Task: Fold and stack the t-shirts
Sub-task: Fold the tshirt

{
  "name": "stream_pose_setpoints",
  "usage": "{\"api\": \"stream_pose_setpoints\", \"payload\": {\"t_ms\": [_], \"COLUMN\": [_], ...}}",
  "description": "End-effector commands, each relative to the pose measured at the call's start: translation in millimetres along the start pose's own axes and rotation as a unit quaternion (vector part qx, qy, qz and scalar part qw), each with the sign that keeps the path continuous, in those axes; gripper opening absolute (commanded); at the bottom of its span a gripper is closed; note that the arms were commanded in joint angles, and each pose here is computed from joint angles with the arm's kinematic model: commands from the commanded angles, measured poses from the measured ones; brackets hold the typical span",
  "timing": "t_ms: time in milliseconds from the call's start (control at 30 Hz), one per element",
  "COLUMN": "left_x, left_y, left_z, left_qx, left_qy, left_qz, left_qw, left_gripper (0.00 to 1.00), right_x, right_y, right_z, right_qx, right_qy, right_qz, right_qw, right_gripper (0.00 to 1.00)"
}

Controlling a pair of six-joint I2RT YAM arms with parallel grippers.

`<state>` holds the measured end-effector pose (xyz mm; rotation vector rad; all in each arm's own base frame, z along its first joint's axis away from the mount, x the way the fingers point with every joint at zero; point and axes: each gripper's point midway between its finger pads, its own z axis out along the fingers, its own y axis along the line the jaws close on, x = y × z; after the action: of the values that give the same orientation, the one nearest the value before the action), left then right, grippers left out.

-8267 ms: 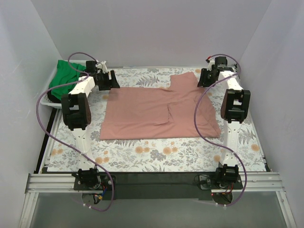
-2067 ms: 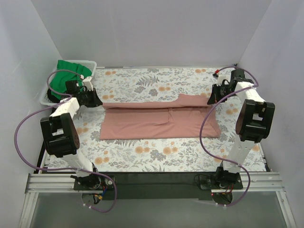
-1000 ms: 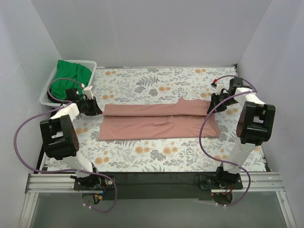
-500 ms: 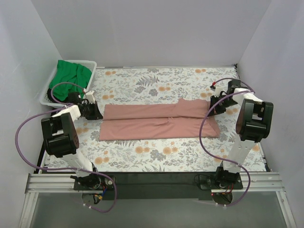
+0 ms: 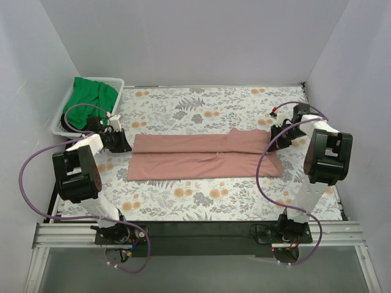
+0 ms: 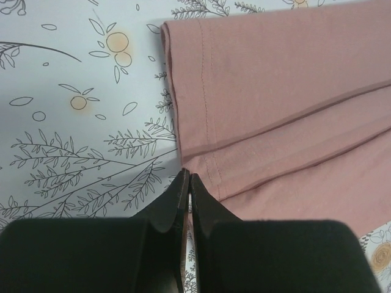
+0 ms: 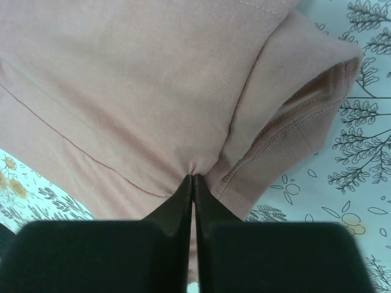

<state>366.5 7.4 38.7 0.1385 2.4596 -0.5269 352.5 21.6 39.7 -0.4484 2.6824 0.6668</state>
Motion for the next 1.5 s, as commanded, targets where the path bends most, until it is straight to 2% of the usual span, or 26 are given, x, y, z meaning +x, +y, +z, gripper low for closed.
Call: {"api": "stream_pose_setpoints", "payload": {"t_ms": [0,67,100,133,200,233,333,400,433,467,500,533,567,600,667,700,733,767,800,833,867,933,1067,1267,1467], "left_x": [-1,-4,-6,-12,-35,-46,-95,-115,-138,-139,-138,-158,-160,-150,-177,-162,-159,-177,-169,-157,-164,-146,-133,-101,-84], "left_y": [12,9,6,2,-9,-17,-46,-76,-93,-105,-139,-165,-182,-211,-247,-271,-285,-305,-327,-333,-345,-360,-375,-386,-402], "left_z": [0,-3,-4,-10,-20,-28,-47,-39,-40,-22,-6,0,12,41,60,91,105,106,118,142,146,172,197,222,226], "left_qx": [-0.017,-0.006,0.000,0.005,0.023,0.031,0.069,0.095,0.115,0.139,0.172,0.189,0.199,0.220,0.241,0.259,0.270,0.283,0.295,0.298,0.305,0.308,0.303,0.308,0.333], "left_qy": [0.004,0.006,0.005,-0.002,-0.029,-0.039,-0.088,-0.095,-0.109,-0.089,-0.072,-0.086,-0.082,-0.053,-0.079,-0.047,-0.038,-0.055,-0.046,-0.028,-0.038,-0.022,-0.023,0.006,0.025], "left_qz": [0.012,0.014,0.016,0.021,0.032,0.029,0.063,0.073,0.085,0.058,0.069,0.088,0.089,0.068,0.081,0.065,0.062,0.070,0.075,0.062,0.069,0.071,0.084,0.081,0.075], "left_qw": [1.000,1.000,1.000,1.000,0.999,0.998,0.992,0.988,0.984,0.984,0.980,0.974,0.972,0.972,0.964,0.963,0.960,0.955,0.952,0.952,0.949,0.948,0.949,0.948,0.939], "left_gripper": [0.00,0.12,0.18,0.28,0.36,0.47,0.51,0.53,0.53,0.53,0.52,0.52,0.52,0.52,0.51,0.51,0.51,0.50,0.50,0.50,0.50,0.50,0.51,0.51,0.49], "right_x": [6,1,-11,-21,-42,-64,-100,-113,-115,-123,-125,-125,-129,-130,-132,-136,-134,-136,-135,-134,-132,-126,-116,-108,-105], "right_y": [-12,-11,-11,-7,1,9,20,18,12,8,6,1,1,-1,-7,-9,-13,-15,-16,-17,-18,-19,-19,-19,-19], "right_z": [-2,-7,-14,-23,-37,-52,-73,-75,-67,-68,-65,-55,-55,-52,-44,-43,-37,-35,-34,-29,-28,-21,-12,-7,-10], "right_qx": [0.022,0.026,0.031,0.031,0.030,0.024,0.013,0.011,0.007,0.010,0.008,0.002,-0.001,-0.003,-0.007,-0.004,-0.004,-0.003,-0.002,-0.006,-0.008,-0.012,-0.018,-0.022,-0.015], "right_qy": [0.013,0.006,-0.009,-0.027,-0.058,-0.091,-0.137,-0.146,-0.139,-0.145,-0.143,-0.135,-0.139,-0.137,-0.133,-0.134,-0.128,-0.127,-0.125,-0.121,-0.118,-0.109,-0.096,-0.088,-0.086], "right_qz": [-0.015,-0.019,-0.025,-0.032,-0.036,-0.050,-0.050,-0.042,-0.021,-0.018,-0.008,0.005,0.017,0.024,0.044,0.047,0.055,0.058,0.063,0.066,0.070,0.075,0.081,0.088,0.095], "right_qw": [1.000,0.999,0.999,0.999,0.997,0.994,0.989,0.988,0.990,0.989,0.990,0.991,0.990,0.990,0.990,0.990,0.990,0.990,0.990,0.990,0.991,0.991,0.992,0.992,0.992], "right_gripper": [0.17,0.34,0.46,0.57,0.71,0.72,0.68,0.61,0.59,0.57,0.54,0.53,0.52,0.50,0.49,0.49,0.49,0.49,0.49,0.49,0.49,0.50,0.50,0.49,0.49]}}
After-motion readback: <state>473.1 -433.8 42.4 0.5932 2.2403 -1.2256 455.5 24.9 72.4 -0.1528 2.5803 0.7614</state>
